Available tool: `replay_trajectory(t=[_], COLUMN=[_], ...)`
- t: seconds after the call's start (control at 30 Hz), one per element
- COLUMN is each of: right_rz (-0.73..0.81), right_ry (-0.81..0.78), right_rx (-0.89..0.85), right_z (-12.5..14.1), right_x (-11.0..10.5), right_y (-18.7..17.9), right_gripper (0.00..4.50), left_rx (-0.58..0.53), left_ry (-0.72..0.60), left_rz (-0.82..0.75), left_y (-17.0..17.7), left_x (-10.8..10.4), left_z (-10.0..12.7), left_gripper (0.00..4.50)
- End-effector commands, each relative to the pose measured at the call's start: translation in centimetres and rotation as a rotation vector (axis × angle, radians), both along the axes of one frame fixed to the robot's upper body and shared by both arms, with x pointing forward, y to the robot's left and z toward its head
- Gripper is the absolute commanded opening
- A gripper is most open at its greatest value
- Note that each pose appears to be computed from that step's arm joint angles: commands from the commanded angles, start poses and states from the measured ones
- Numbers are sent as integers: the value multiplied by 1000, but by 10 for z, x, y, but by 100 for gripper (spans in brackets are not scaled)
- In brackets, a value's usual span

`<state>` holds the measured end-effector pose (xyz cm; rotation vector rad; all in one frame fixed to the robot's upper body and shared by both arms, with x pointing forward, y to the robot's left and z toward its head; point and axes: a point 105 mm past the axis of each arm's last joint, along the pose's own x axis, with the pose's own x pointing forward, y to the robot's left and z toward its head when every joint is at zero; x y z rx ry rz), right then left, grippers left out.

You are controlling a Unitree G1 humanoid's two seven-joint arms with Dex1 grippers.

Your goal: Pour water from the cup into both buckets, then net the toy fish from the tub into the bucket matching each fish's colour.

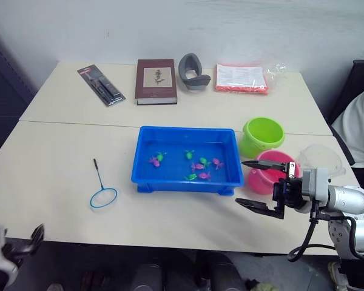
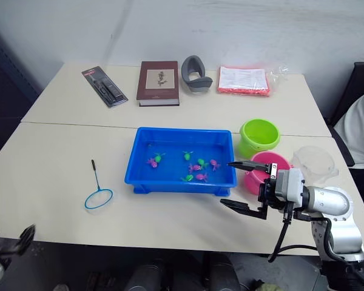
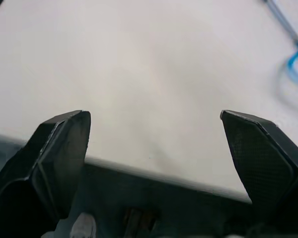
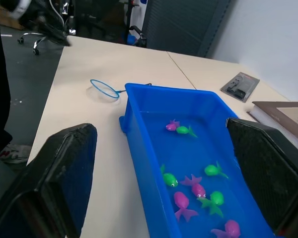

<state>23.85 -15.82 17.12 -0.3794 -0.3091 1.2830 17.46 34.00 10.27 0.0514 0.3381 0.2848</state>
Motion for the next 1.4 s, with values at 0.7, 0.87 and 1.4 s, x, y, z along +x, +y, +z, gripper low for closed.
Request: replay_trajectory(t=[0.7,0.87,1.4], right_rz=[-48,-54,-42], right_ry=[-96,-97,-33], right_rx=[9,7,27], right_z=[10,10,21], right_x=[-5,-3,-5], right_y=[8,7,16], right_gripper=[441,450,450], left_rx=[-264,-316,-297], left_ry=[288,329,-61], left_rz=[-45,-25,-346], left_y=[-72,-71,-42], left_x=[137,134,137], left_z=[-44,-57,52], left_gripper=[450,298,9])
